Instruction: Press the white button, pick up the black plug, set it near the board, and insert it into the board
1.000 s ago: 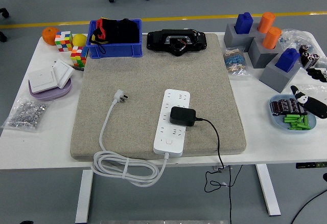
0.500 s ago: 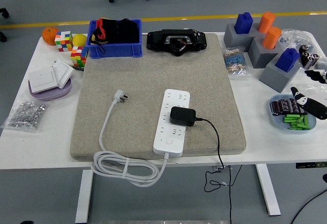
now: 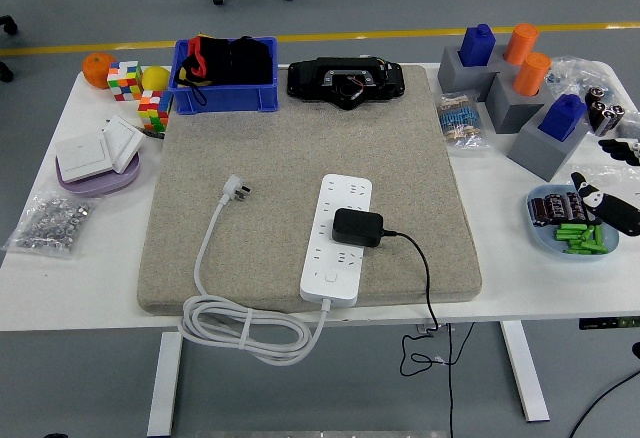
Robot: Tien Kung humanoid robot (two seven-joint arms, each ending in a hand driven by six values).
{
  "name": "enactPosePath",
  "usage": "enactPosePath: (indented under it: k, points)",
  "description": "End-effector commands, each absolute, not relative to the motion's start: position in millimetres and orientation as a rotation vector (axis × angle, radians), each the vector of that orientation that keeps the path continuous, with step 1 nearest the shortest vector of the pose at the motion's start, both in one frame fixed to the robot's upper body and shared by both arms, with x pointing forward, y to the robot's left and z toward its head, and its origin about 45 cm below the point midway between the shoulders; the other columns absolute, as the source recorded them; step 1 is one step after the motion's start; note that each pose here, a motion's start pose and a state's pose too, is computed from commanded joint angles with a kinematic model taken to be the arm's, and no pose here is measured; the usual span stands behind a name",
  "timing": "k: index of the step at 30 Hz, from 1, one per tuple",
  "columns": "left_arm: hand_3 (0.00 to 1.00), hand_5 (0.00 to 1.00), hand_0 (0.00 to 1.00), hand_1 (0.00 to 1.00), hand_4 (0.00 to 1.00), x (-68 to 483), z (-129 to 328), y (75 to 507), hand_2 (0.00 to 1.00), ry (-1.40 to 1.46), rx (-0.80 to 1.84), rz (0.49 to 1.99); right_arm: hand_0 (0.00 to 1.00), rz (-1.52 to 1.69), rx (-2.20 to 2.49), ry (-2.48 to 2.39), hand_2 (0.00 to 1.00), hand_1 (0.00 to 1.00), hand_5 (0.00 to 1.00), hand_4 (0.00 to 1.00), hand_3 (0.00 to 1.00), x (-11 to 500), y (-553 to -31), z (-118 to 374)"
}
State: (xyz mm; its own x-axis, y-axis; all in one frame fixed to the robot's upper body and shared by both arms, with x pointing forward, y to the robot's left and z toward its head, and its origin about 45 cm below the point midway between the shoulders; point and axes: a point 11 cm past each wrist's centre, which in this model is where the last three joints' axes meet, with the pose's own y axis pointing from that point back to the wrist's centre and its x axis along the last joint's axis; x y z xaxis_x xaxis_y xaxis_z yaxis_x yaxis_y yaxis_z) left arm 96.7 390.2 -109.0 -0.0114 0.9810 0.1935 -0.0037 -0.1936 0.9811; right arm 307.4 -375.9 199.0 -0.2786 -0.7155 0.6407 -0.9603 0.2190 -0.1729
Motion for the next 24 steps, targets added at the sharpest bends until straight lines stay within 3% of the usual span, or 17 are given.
enactPosePath:
  k: [24]
  points:
    - [0.734, 0.566, 0.774, 0.71, 0.656, 95.1, -109.8, 388.5, 0.668, 1.111, 1.35, 1.348, 0.748, 0.757, 1.54, -2.079, 0.662, 0.663, 0.208, 0.831, 0.619, 302.1, -377.6, 196.5]
